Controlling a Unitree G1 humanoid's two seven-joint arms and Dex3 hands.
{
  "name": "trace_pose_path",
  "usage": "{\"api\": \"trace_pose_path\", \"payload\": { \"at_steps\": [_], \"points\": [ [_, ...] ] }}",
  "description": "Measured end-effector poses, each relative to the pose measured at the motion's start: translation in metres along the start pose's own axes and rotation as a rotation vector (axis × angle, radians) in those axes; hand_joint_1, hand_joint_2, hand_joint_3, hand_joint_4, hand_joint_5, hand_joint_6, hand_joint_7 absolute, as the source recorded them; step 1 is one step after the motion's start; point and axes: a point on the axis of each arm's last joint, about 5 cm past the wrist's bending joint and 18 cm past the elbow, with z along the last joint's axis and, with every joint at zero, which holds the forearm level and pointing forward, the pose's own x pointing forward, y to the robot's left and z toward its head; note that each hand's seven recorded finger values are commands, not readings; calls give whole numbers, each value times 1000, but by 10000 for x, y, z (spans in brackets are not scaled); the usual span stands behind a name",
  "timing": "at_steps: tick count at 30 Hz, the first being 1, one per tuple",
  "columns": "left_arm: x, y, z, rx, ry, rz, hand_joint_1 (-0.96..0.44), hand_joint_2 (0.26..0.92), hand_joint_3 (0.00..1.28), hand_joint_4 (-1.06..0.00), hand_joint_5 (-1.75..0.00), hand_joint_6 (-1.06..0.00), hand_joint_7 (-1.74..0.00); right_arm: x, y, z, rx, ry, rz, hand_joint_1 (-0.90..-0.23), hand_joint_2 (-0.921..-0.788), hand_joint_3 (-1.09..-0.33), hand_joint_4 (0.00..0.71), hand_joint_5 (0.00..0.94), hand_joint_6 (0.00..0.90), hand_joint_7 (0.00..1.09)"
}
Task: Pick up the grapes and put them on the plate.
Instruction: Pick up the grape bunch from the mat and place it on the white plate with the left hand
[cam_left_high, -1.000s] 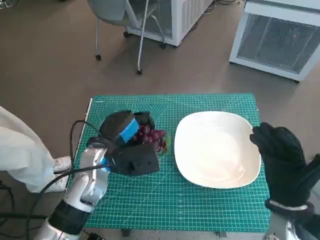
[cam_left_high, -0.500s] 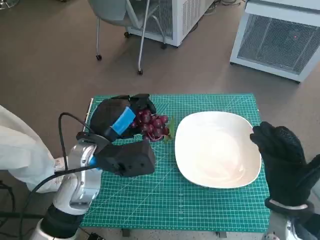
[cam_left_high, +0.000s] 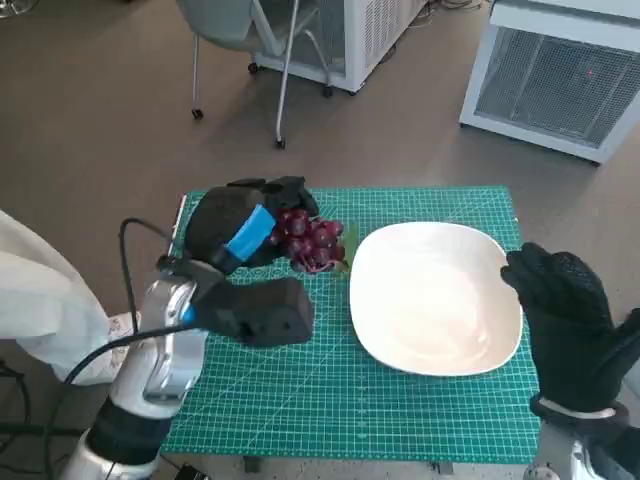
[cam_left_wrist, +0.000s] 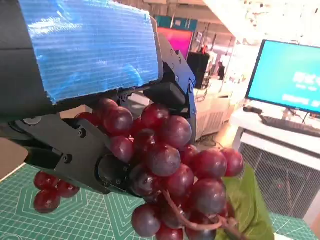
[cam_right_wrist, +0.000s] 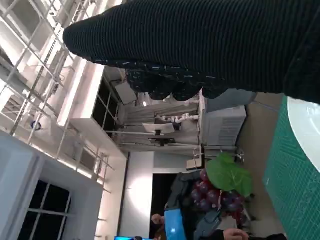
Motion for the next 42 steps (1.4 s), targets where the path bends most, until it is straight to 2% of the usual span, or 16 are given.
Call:
{"api": "trace_pose_path", "payload": {
  "at_steps": [6, 12, 15, 17, 19, 22, 23, 25, 29, 32, 37, 42],
  "points": [
    [100, -62, 177, -13, -41, -46, 2, 912, 13, -805, -1060, -666, -1107, -1, 4, 3, -1, -3, 1, -337, -921, -559, 505, 577, 267, 902],
    [185, -94, 439, -26, -132, -67, 3, 894, 62, -733, -1209, -719, -990, -6, 16, 6, 0, -7, 3, -337, -921, -558, 509, 575, 268, 897],
    [230, -90, 576, -20, -187, -66, 3, 784, 302, -672, -1260, -676, -1127, -19, 12, 8, -2, -6, -1, -336, -921, -558, 510, 574, 268, 894],
    [271, -85, 666, -13, -224, -66, 4, 701, 468, -645, -1351, -673, -1126, -28, 10, 10, -3, -6, -3, -336, -921, -558, 511, 573, 268, 892],
    [319, -81, 751, -6, -258, -69, 5, 645, 580, -615, -1455, -692, -1083, -34, 12, 10, -3, -8, -4, -336, -921, -558, 511, 572, 269, 891],
    [391, -88, 861, 5, -304, -75, 5, 532, 814, -510, -1628, -717, -1143, -43, 12, 11, -5, -11, -7, -337, -921, -557, 512, 571, 272, 889],
    [413, -95, 893, 8, -318, -77, 6, 515, 857, -486, -1666, -714, -1160, -48, 11, 11, -6, -12, -9, -337, -921, -557, 512, 570, 273, 889],
    [454, -117, 950, 12, -343, -81, 7, 535, 853, -467, -1693, -670, -1183, -57, 9, 13, -8, -15, -12, -337, -921, -556, 514, 570, 276, 888],
    [529, -192, 1043, 13, -374, -105, 6, 647, 695, -480, -1620, -561, -1236, -85, 3, 21, -11, -17, -20, -336, -921, -555, 516, 568, 279, 886],
    [567, -253, 1087, 8, -384, -129, 5, 700, 609, -485, -1552, -527, -1282, -106, 0, 23, -10, -16, -27, -336, -921, -554, 517, 566, 281, 881],
    [621, -351, 1139, 2, -398, -162, 3, 863, 292, -542, -1375, -508, -1284, -134, -5, 31, -8, -19, -37, -336, -921, -551, 522, 560, 279, 871],
    [661, -426, 1179, 4, -398, -186, 2, 911, 197, -588, -1316, -480, -1281, -137, -2, 37, -8, -26, -40, -336, -921, -549, 525, 554, 282, 865]
  ]
}}
